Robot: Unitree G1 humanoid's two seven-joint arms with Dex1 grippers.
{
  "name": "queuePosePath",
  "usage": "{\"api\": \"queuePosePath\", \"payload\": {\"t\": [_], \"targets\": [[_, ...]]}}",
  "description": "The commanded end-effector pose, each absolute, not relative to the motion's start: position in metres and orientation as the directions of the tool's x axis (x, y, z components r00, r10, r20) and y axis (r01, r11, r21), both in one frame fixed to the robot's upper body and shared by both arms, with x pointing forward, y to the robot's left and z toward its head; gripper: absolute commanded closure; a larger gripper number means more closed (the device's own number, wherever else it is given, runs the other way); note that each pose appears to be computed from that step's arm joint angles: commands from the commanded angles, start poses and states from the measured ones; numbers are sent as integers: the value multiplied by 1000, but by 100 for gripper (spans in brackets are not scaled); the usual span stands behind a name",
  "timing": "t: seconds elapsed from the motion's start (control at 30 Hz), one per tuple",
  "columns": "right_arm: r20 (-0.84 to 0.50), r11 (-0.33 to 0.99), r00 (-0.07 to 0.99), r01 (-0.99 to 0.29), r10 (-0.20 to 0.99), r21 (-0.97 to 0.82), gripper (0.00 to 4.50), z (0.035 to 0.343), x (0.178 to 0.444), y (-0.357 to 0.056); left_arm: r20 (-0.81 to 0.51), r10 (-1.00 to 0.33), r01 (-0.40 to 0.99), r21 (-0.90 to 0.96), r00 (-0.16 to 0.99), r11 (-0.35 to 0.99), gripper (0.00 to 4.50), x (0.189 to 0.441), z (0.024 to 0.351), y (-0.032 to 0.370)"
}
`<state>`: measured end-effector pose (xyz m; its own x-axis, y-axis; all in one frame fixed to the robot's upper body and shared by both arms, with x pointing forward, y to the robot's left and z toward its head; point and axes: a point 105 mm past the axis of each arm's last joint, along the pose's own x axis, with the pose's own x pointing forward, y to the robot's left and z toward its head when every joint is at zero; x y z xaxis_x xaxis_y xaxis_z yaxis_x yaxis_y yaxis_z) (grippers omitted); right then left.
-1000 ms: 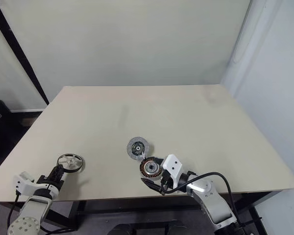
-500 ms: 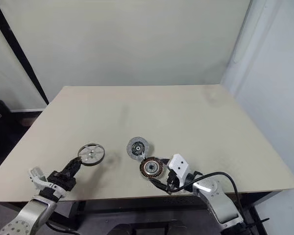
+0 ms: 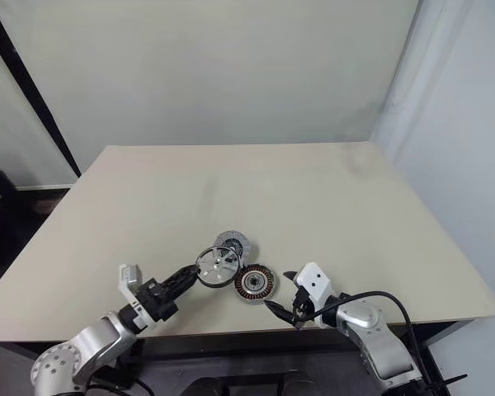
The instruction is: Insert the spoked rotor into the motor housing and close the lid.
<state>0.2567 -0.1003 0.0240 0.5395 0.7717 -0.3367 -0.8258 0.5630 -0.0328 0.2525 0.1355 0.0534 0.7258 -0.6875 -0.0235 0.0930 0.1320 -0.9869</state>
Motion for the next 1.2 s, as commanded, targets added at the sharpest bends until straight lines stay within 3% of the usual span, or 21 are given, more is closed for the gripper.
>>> {"api": "queuePosePath", "payload": {"t": [0.03, 0.6, 1.2], "targets": [[-302, 577, 567, -814, 766, -67, 0, 34, 261, -101, -13, -711, 122, -983, 703, 139, 428, 262, 53, 124], [-307, 605, 599, -792, 740, -86, 0, 34, 260, -105, -109, -736, 90, -970, 668, 225, 428, 281, 22, 87], [-316, 609, 594, -791, 740, -59, 0, 28, 256, -105, -91, -745, 102, -972, 660, 210, 428, 283, 24, 83]]}}
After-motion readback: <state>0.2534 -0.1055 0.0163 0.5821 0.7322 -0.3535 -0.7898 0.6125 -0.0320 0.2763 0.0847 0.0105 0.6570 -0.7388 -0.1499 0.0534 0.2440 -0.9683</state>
